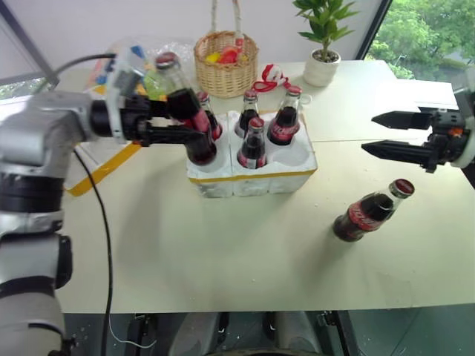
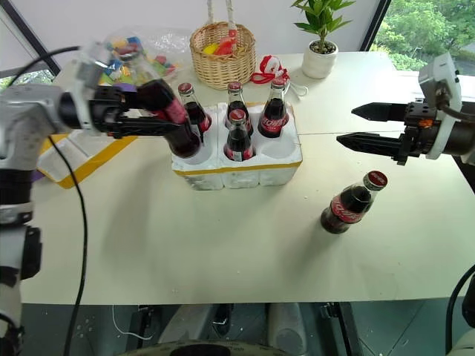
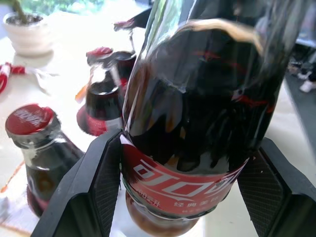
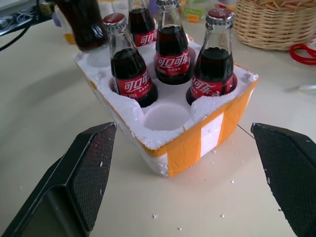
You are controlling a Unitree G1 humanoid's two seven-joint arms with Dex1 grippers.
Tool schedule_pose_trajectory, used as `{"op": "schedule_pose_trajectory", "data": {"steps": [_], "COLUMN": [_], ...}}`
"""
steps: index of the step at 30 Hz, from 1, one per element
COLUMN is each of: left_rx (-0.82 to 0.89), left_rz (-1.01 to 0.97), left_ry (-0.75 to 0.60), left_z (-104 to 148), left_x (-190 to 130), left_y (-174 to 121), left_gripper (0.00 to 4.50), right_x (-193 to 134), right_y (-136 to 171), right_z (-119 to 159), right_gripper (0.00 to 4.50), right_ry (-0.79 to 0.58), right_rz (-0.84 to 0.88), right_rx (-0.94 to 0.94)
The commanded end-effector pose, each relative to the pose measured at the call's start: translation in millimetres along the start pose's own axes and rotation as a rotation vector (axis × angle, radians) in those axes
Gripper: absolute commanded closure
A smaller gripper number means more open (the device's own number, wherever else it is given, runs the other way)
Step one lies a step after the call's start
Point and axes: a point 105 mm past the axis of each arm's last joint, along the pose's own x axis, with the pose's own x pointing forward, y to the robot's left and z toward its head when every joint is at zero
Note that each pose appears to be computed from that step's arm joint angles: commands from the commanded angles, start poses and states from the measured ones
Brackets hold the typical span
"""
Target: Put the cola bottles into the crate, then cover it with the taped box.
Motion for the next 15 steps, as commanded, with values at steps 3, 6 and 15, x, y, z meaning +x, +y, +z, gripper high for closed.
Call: {"op": "schedule_pose_trajectory", "data": {"steps": [3,6,15], "left_rx": [0.089,0.057,-0.006], "left_rz": [0.016,-0.011,-0.076], "left_ry": [-0.004,0.001,0.025], "left_z": [6,-3,-23], "left_x": [7,14,29], "left_y": [13,13,3], "left_gripper": [1.75,1.75,0.05], "right_x": [-14,-17,-15], "right_y": [8,9,9], "right_z": [12,9,6], "right_gripper": [0.0,0.0,0.0], "right_ry": [-0.039,-0.042,-0.045], "right_rz": [-0.038,-0.058,-0.077], "right_rx": [-0.037,-0.025,-0.02]}}
